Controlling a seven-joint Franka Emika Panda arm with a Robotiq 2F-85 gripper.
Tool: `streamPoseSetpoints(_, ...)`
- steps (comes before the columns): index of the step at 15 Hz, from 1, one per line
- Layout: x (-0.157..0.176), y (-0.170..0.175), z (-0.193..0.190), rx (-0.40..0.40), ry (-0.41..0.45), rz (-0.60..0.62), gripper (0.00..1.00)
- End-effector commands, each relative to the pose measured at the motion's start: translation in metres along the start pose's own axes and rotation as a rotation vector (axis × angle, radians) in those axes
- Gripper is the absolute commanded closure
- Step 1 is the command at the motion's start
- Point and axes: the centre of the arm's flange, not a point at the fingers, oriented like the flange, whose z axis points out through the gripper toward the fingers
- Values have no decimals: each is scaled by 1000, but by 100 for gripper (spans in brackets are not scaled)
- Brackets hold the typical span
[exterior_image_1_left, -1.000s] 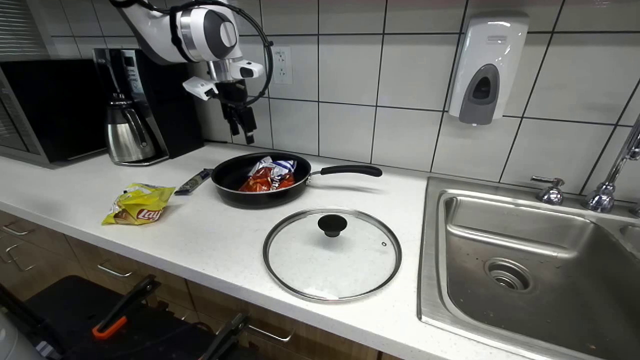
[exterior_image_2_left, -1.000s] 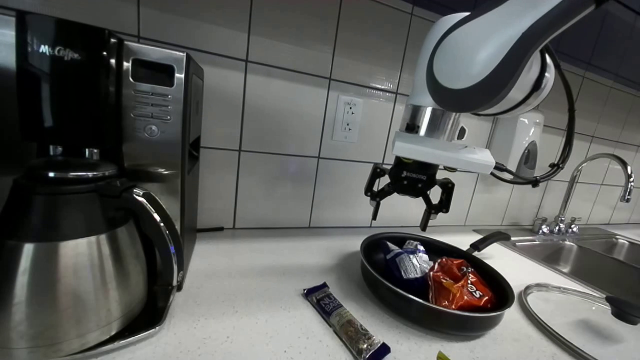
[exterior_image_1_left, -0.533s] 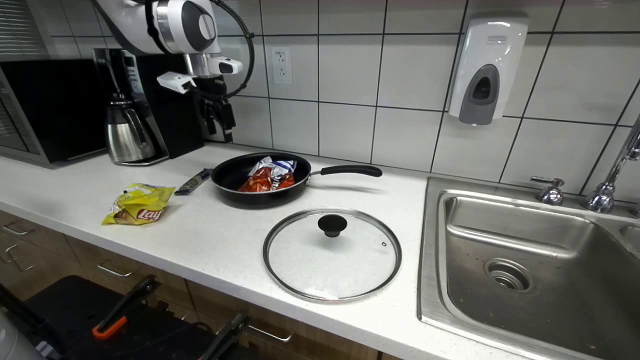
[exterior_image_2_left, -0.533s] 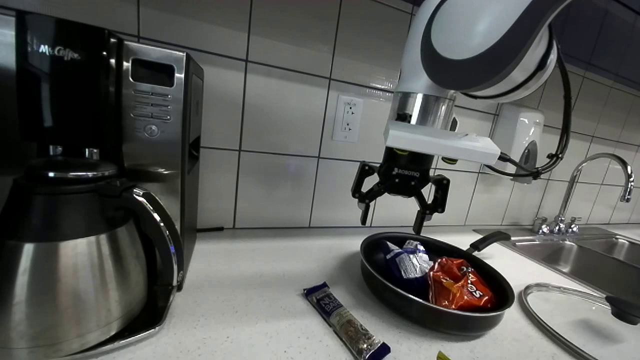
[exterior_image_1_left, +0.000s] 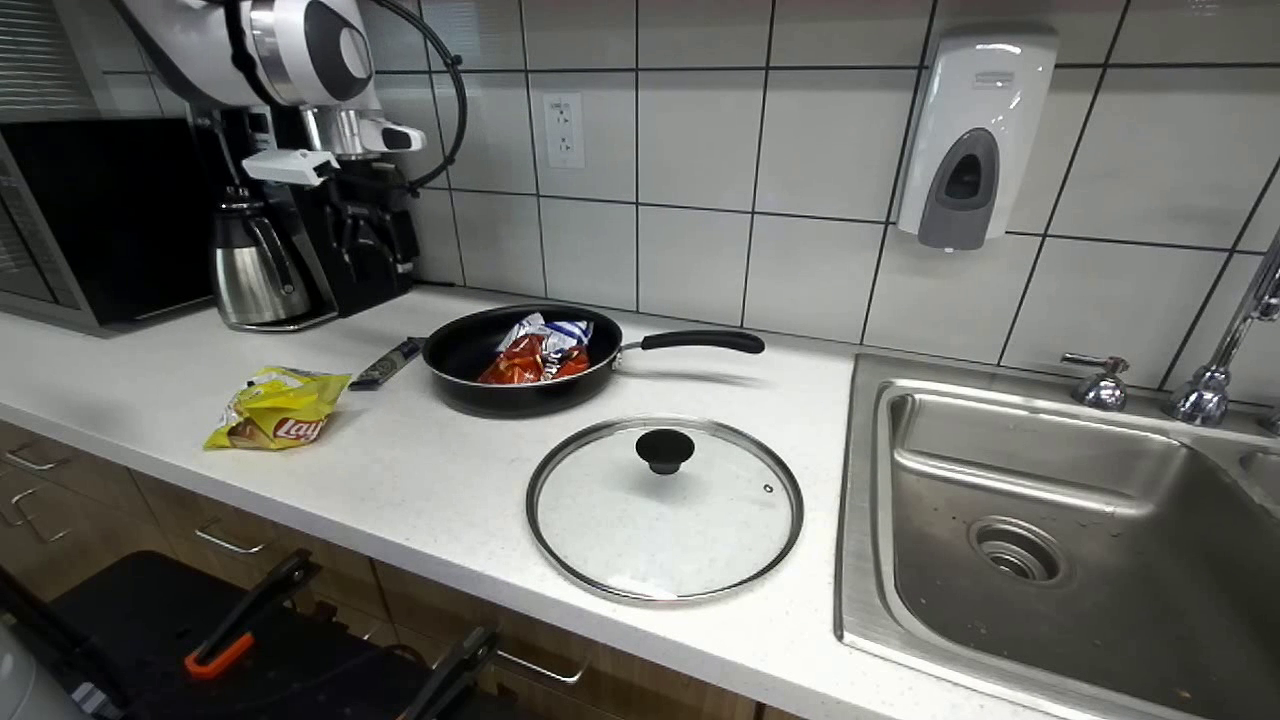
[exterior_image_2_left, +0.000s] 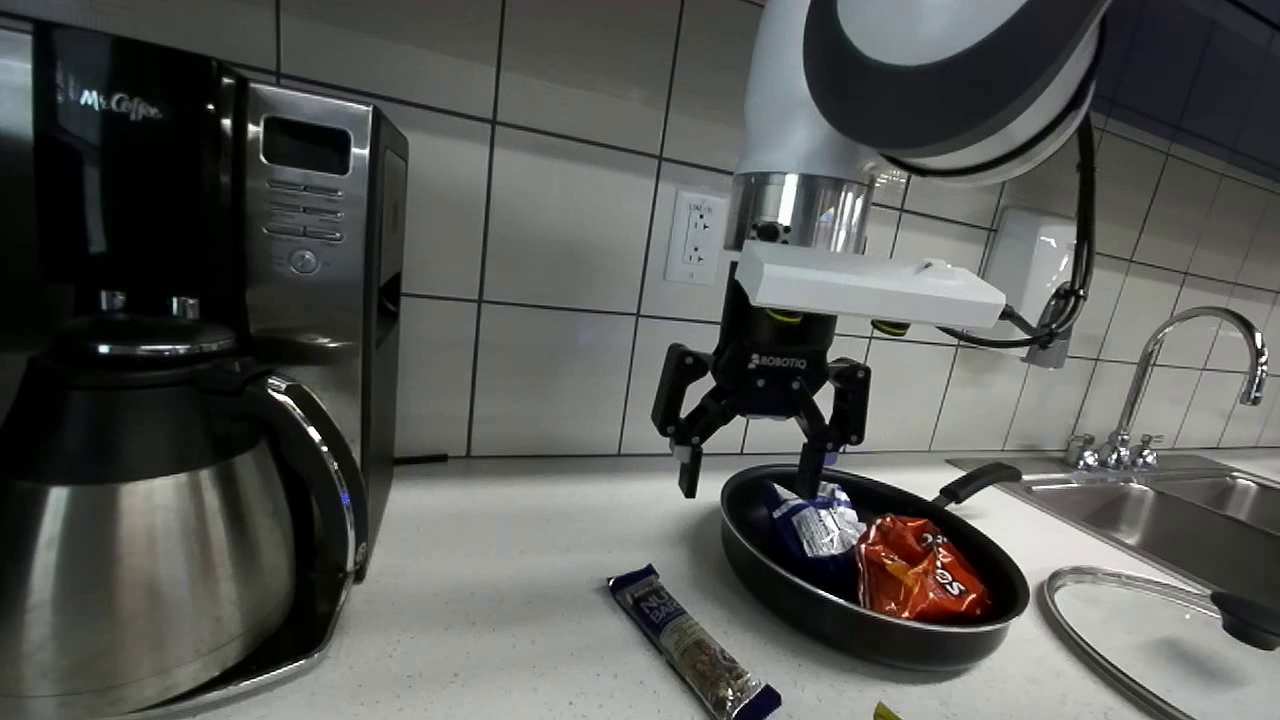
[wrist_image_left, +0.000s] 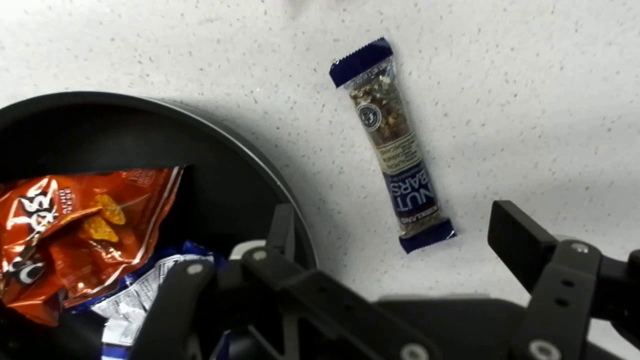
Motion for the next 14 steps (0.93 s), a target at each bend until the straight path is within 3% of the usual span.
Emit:
streamPoseSetpoints(1, -25, -17, -5, -9, -10, -168, 0)
streamPoseSetpoints(7, -49, -39, 1, 47, -72, -466, 0)
streamPoseSetpoints(14, -75, -41, 15, 75, -194, -780, 0)
